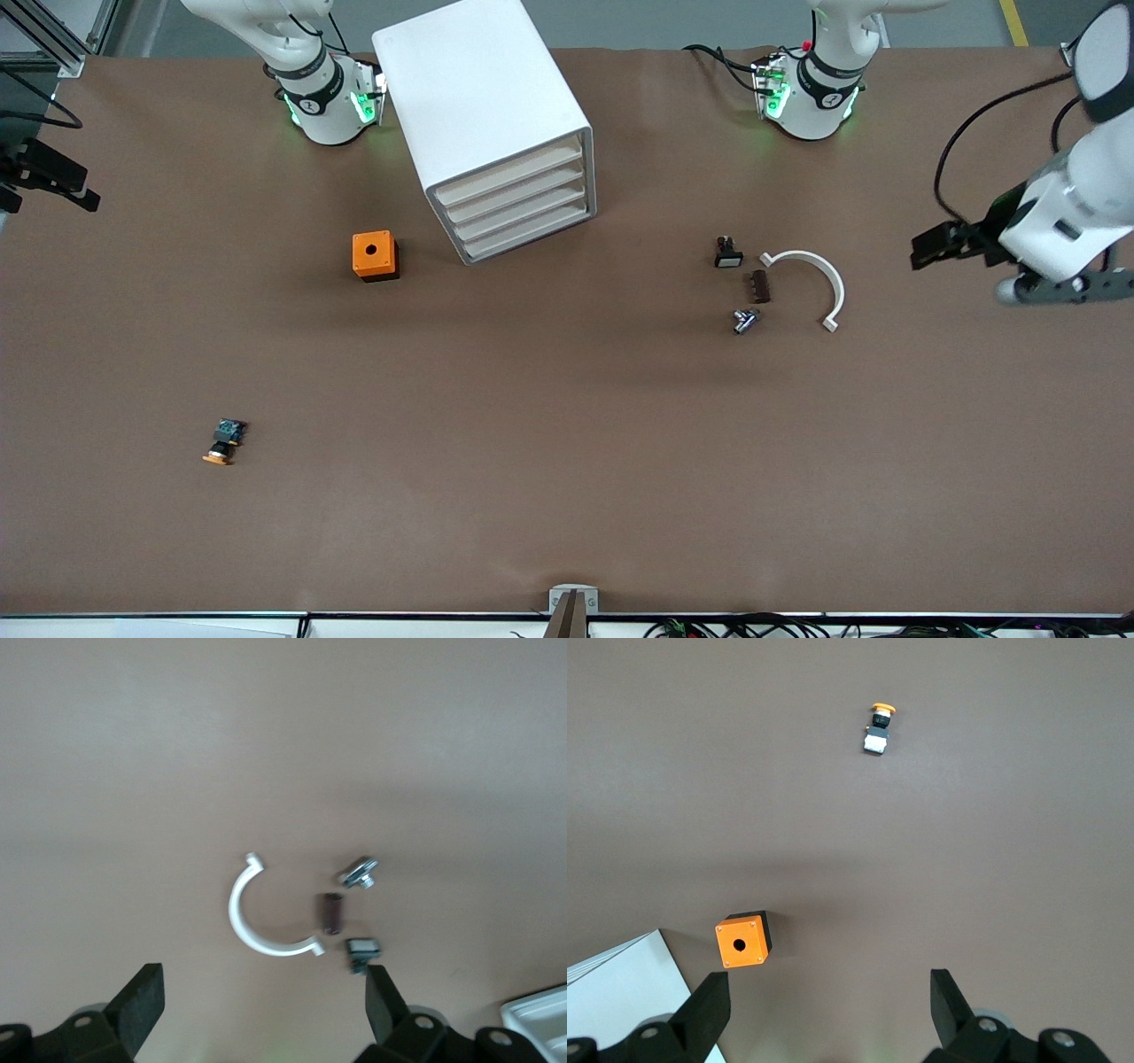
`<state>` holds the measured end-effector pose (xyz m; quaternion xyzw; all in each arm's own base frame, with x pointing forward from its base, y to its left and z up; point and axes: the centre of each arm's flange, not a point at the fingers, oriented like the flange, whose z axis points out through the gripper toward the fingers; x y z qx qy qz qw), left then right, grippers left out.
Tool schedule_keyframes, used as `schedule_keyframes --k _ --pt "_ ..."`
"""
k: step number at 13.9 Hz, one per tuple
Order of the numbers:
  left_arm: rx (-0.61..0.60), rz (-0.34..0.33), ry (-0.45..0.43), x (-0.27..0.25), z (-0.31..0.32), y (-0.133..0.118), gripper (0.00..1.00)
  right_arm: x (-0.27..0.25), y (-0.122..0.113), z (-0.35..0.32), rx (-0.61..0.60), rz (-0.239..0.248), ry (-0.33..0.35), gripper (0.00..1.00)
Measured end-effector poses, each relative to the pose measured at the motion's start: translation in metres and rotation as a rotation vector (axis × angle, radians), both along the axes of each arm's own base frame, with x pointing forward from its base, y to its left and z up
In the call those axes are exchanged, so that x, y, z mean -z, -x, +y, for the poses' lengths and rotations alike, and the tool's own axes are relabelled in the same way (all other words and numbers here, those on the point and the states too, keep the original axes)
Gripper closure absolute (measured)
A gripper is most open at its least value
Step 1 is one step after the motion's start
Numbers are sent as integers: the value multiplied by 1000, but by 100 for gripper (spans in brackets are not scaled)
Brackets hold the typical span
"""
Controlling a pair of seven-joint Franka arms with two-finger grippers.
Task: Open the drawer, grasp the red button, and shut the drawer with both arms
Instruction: 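Reach the left gripper to the white cabinet's drawer front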
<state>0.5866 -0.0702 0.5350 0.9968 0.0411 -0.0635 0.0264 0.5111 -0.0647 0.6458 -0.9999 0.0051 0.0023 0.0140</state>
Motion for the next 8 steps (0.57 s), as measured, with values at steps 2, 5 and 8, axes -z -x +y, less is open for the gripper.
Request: schedule_keyframes --k 2,5,8 --pt "-69 30 13 35 -18 -15 0 0 0 0 0 -2 1 0" --pt "-178 68 -5 76 -62 -24 0 0 0 0 0 -3 1 0" --pt "-341 113 -51 112 -113 -22 0 -1 0 0 0 -4 1 0"
